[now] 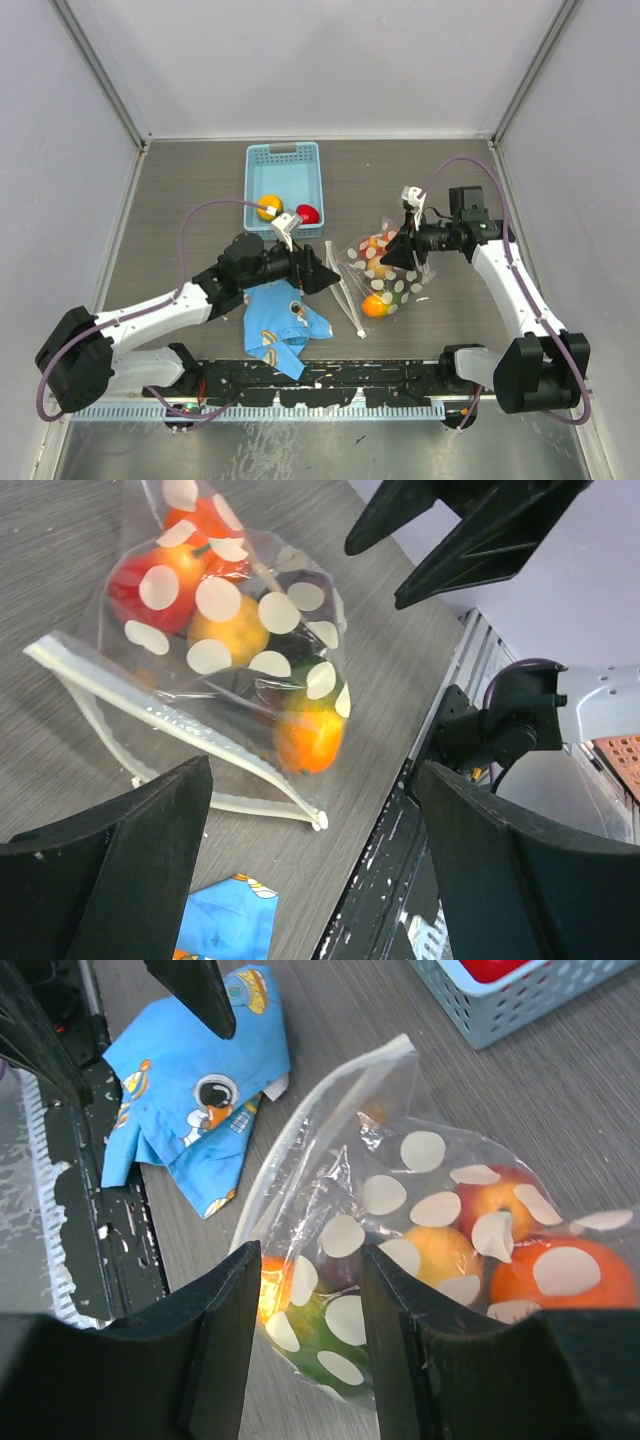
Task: Open the zip-top bag and remove the fake food
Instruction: Pick up the fake fruit from the zipper food storage bag.
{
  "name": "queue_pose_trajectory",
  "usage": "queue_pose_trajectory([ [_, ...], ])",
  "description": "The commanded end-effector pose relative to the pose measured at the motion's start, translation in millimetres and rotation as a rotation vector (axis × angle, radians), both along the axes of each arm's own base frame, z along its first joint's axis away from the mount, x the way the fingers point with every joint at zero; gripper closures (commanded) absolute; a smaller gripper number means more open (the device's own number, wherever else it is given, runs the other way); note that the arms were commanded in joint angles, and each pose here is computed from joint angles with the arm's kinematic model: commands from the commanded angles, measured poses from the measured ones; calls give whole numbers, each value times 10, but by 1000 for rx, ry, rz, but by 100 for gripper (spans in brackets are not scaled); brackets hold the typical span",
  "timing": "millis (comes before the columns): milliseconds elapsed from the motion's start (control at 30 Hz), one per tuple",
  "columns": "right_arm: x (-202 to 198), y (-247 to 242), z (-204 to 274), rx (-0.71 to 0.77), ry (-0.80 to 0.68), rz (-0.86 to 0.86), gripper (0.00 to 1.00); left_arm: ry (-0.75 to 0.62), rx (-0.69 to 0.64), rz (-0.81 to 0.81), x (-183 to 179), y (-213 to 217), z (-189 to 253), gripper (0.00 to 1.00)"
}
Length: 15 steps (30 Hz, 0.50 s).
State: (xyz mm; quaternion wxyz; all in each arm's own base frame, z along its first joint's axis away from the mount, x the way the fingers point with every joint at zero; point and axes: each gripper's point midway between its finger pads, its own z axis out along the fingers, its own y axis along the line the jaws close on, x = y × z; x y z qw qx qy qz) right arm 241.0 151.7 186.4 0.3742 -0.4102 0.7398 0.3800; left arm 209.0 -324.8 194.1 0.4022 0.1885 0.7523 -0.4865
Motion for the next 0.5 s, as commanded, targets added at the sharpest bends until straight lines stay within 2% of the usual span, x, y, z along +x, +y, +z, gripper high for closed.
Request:
queue_pose_trajectory([
  [0, -102, 124, 346, 68, -129, 105, 50, -163, -86, 0, 14, -27, 383, 15],
  [200, -282, 194, 447, 99, -224, 190, 47, -211, -124, 6, -21, 26, 488, 13],
  [467, -366, 168, 448, 60, -342, 253, 45, -137, -186, 8, -60, -1, 421, 16],
])
